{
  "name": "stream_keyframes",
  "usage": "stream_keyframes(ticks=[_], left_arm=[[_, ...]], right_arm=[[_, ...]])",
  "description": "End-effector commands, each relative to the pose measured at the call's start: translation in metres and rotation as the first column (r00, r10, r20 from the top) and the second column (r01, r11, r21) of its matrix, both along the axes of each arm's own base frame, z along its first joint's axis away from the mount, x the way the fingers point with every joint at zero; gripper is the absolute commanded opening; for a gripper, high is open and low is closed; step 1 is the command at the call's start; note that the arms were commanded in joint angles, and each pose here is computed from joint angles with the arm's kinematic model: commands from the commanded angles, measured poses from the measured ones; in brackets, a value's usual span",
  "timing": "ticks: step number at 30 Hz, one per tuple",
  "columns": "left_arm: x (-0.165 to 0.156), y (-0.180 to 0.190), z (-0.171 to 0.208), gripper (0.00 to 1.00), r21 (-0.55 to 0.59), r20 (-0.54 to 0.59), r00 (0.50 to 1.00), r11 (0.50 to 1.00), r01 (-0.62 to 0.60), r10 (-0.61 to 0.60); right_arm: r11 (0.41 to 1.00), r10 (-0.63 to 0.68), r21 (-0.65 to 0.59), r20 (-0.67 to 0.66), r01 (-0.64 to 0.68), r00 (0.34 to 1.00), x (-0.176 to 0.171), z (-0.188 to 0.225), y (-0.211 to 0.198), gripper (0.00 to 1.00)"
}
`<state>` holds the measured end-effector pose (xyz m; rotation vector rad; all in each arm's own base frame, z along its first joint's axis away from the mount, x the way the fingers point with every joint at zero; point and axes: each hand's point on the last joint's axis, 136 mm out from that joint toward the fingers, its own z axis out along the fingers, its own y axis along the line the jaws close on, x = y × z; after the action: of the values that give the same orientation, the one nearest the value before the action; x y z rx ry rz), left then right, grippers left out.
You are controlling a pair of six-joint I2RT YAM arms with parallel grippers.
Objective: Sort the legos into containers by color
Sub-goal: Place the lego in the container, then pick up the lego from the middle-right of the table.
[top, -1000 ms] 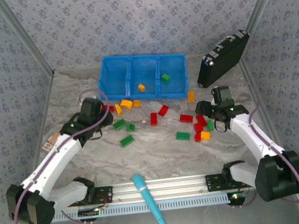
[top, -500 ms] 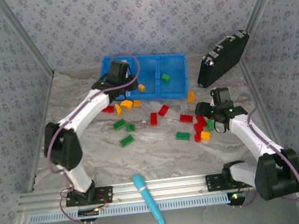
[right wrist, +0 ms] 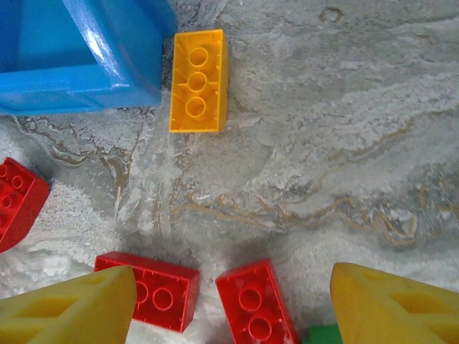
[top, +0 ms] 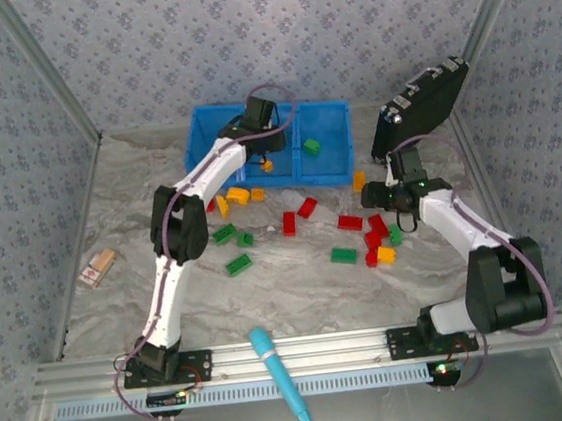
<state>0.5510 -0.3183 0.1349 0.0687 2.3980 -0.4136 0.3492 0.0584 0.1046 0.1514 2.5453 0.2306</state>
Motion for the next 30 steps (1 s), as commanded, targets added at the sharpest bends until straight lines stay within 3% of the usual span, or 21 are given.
stream_keyframes(ticks=[1,6,9,13,19,25,30], left_arm=[[0.002,-0.007,0.007,0.39,0.017,-0.017,0.999,0.999,0.039,-0.039],[0.008,-0.009,0.001,0.58,0.035,-0.035,0.998,0.998,0.056,-0.054],[0.009,-0.009,0.008,0.64,0.033,-0.022,0.998,0.997,0.065,-0.064],[0.005,-0.012,0.029,0.66,0.011,0.002,0.996,0.996,0.094,-0.094],[-0.014,-0.015,0.092,0.69,-0.018,0.078,0.982,0.985,0.171,-0.169],[-0.055,-0.017,0.154,0.68,0.012,0.150,0.937,0.948,0.317,-0.315],[-0.090,-0.001,0.194,0.68,0.053,0.198,0.914,0.935,0.350,-0.353]], right_arm=[[0.997,0.066,-0.024,-0.010,-0.067,0.998,0.011,0.000,0.005,0.73],[0.993,0.117,-0.029,-0.015,-0.117,0.993,0.033,-0.010,0.017,0.73],[0.988,0.127,-0.086,-0.044,-0.130,0.991,0.044,-0.019,0.019,0.73],[0.979,0.130,-0.150,-0.084,-0.141,0.988,0.054,-0.031,0.019,0.73],[0.971,0.122,-0.190,-0.118,-0.143,0.986,0.065,-0.047,0.021,0.73],[0.969,0.097,-0.219,-0.105,-0.118,0.990,0.082,-0.042,0.019,0.72],[0.963,0.101,-0.235,-0.131,-0.130,0.986,0.091,-0.046,0.022,0.72]])
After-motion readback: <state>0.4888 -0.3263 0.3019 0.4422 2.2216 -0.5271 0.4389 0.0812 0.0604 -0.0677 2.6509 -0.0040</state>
